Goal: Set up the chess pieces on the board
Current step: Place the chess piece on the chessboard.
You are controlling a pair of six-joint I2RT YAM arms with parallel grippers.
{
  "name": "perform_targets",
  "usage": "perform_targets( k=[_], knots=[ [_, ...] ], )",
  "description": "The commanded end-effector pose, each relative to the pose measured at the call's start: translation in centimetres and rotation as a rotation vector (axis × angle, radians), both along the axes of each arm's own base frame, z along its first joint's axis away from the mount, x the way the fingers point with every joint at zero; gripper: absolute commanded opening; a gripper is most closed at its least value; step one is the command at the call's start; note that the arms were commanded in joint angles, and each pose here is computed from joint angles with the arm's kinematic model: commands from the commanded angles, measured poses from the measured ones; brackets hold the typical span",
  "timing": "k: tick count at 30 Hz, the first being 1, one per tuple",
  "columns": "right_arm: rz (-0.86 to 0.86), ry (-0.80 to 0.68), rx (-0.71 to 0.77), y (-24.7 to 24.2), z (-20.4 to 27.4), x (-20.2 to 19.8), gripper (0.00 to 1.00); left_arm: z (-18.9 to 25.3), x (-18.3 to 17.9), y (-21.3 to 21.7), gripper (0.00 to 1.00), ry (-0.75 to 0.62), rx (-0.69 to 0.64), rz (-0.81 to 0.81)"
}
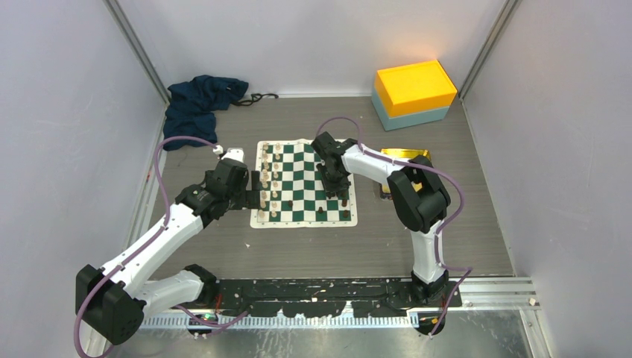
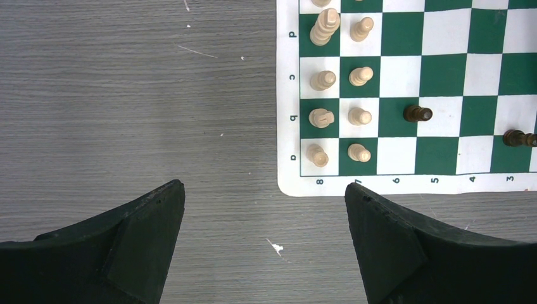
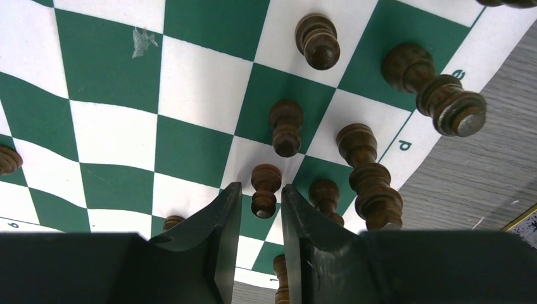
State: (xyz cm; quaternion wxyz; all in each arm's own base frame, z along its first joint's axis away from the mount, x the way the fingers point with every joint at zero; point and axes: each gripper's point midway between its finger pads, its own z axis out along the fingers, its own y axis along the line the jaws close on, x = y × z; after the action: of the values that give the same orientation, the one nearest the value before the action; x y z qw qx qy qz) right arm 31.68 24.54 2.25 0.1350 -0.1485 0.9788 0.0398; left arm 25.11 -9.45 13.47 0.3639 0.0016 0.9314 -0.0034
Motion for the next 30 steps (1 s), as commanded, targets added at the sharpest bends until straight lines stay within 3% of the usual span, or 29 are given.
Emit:
perform_targets(
  k=[1,30],
  knots=[
    [-0.009,-0.039,0.027,0.5,1.4,1.1,0.36,0.7,0.6,-0.3,0.98,-0.033,-0.03,0.009],
    [0.006,-0.145,0.053,0.7,7.6,2.3,0.36,1.0,0.8,-0.4,0.98,-0.044,-0.03,0.004]
  ],
)
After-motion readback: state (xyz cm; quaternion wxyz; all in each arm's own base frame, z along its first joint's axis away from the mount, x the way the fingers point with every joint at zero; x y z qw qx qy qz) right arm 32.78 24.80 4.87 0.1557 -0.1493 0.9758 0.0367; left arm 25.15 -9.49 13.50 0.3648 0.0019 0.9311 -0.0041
